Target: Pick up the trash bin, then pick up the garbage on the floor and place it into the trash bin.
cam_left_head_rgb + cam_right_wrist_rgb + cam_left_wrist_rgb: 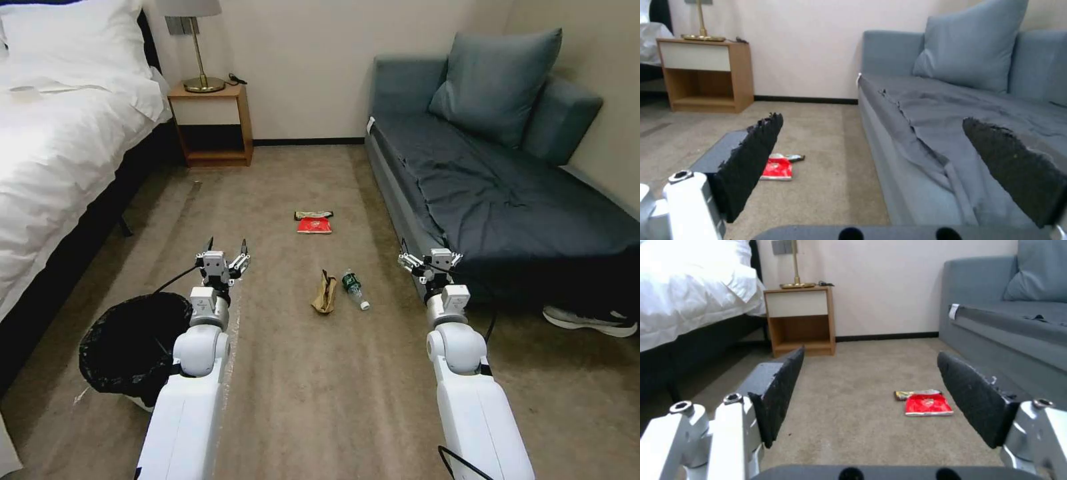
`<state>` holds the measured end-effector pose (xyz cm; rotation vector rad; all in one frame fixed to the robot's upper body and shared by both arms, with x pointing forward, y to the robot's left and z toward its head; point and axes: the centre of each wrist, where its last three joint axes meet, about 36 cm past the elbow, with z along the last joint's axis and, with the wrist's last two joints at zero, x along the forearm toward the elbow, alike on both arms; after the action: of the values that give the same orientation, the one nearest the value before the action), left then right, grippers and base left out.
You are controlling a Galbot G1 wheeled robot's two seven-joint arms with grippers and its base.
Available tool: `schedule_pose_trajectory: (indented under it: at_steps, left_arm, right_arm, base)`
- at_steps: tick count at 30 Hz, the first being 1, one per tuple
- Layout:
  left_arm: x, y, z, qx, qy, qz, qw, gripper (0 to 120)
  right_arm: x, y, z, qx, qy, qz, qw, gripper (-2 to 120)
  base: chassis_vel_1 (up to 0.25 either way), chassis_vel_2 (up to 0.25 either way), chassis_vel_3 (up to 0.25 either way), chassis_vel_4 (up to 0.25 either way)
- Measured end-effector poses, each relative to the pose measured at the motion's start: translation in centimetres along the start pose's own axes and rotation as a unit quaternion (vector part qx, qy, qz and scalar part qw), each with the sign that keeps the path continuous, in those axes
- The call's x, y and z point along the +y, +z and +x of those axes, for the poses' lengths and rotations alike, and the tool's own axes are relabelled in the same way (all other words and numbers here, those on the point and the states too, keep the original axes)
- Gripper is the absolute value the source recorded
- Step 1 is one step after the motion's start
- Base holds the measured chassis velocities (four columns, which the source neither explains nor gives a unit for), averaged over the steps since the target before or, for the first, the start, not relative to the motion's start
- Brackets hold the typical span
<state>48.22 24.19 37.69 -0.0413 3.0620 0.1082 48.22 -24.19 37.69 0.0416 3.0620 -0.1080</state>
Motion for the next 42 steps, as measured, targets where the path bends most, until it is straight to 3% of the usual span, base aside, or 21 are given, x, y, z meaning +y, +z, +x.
schedule_pose_trajectory:
  at_steps: [22,26,28,31,32,34,35,38,41,42]
  left_arm:
    - [0.0,0.0,0.0,0.0,0.0,0.0,1.0,79]
    - [1.0,-0.7,0.7,0.003,-0.006,0.002,1.0,90]
    - [1.9,-1.2,1.3,0.006,-0.014,0.003,0.9999,95]
    - [5.2,-4.0,3.8,0.016,-0.035,0.004,0.9993,100]
    - [5.2,-4.0,3.8,0.016,-0.035,0.004,0.9993,100]
    - [6.7,-5.6,5.2,0.021,-0.042,0.003,0.9989,100]
    - [6.7,-5.6,5.2,0.021,-0.042,0.003,0.9989,100]
    - [9.0,-8.8,7.9,0.028,-0.052,-0.002,0.9983,100]
    - [9.5,-9.7,8.6,0.029,-0.053,-0.003,0.9982,100]
    - [10.0,-11.0,9.6,0.031,-0.054,-0.006,0.998,100]
  right_arm:
    - [0.0,0.0,0.0,0.0,0.0,0.0,1.0,100]
    - [-0.7,-0.5,0.7,-0.001,0.006,-0.004,1.0,100]
    - [-1.6,-1.0,1.4,0.0,0.014,-0.006,1.0,100]
    - [-4.3,-3.1,4.1,0.0,0.035,-0.015,0.999,100]
    - [-4.3,-3.1,4.1,0.0,0.035,-0.015,0.999,100]
    - [-5.7,-4.4,5.7,-0.001,0.045,-0.018,0.999,100]
    - [-5.7,-4.4,5.7,-0.001,0.045,-0.018,0.999,100]
    - [-7.9,-7.1,8.6,-0.004,0.058,-0.02,0.998,100]
    - [-8.3,-7.8,9.3,-0.006,0.06,-0.02,0.998,100]
    - [-8.9,-8.9,10.4,-0.007,0.062,-0.019,0.998,100]
  base:
    - [0.0,0.0,0.0,0.0]
    - [0.0,0.0,0.0,0.0]
    - [0.0,0.0,0.0,0.0]
    - [0.0,0.0,0.0,0.0]
    - [0.0,0.0,0.0,0.0]
    - [0.0,0.0,0.0,0.0]
    - [0.0,0.0,0.0,0.0]
    - [0.0,0.0,0.0,0.0]
    - [0.0,0.0,0.0,0.0]
    - [0.0,0.0,0.0,0.0]
